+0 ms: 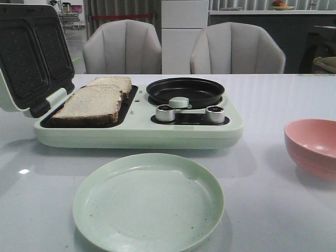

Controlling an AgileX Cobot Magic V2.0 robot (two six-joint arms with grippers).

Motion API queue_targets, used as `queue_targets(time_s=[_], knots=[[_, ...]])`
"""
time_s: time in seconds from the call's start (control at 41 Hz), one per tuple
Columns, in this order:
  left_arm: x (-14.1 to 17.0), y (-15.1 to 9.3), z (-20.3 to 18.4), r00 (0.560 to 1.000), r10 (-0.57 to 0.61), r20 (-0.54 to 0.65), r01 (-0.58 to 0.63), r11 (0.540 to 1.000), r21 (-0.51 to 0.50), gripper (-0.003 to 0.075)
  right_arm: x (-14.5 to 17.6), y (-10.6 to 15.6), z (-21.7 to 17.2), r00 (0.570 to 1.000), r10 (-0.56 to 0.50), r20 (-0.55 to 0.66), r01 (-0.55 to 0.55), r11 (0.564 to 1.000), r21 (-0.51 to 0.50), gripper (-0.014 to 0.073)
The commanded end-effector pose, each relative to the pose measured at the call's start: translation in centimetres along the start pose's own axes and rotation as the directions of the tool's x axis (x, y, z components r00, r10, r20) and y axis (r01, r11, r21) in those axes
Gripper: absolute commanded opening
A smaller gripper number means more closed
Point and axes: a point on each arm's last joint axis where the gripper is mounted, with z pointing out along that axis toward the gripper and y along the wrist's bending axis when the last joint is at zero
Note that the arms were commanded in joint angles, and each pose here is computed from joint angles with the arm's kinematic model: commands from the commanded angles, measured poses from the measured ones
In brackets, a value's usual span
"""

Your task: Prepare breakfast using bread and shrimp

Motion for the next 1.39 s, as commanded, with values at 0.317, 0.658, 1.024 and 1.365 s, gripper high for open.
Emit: queue_targets(time_s=[0.317,0.658,1.024,1.365], knots=[[-4.8,-0.3,-0.3,0.999,-0.016,0.035,0.016,1.000,0.008,0.0455,1.8,0.1,-2.3,0.988,-0.008,0.151,0.006,1.000,0.014,0.0515],[-8.4,1.2,5.9,0.955,-0.069,-0.290,0.028,0.989,-0.143,0.0456,1.8,0.1,-2.3,0.988,-0.008,0.151,0.006,1.000,0.014,0.0515],[-7.2,10.7,7.8,0.854,-0.437,-0.282,0.345,0.881,-0.323,0.0455,1.8,0.1,-2.3,0.988,-0.008,0.151,0.006,1.000,0.014,0.0515],[-6.2,18.5,3.4,0.804,-0.595,-0.002,0.501,0.678,-0.538,0.0139,1.8,0.1,-2.3,0.988,-0.008,0.151,0.006,1.000,0.014,0.0515]])
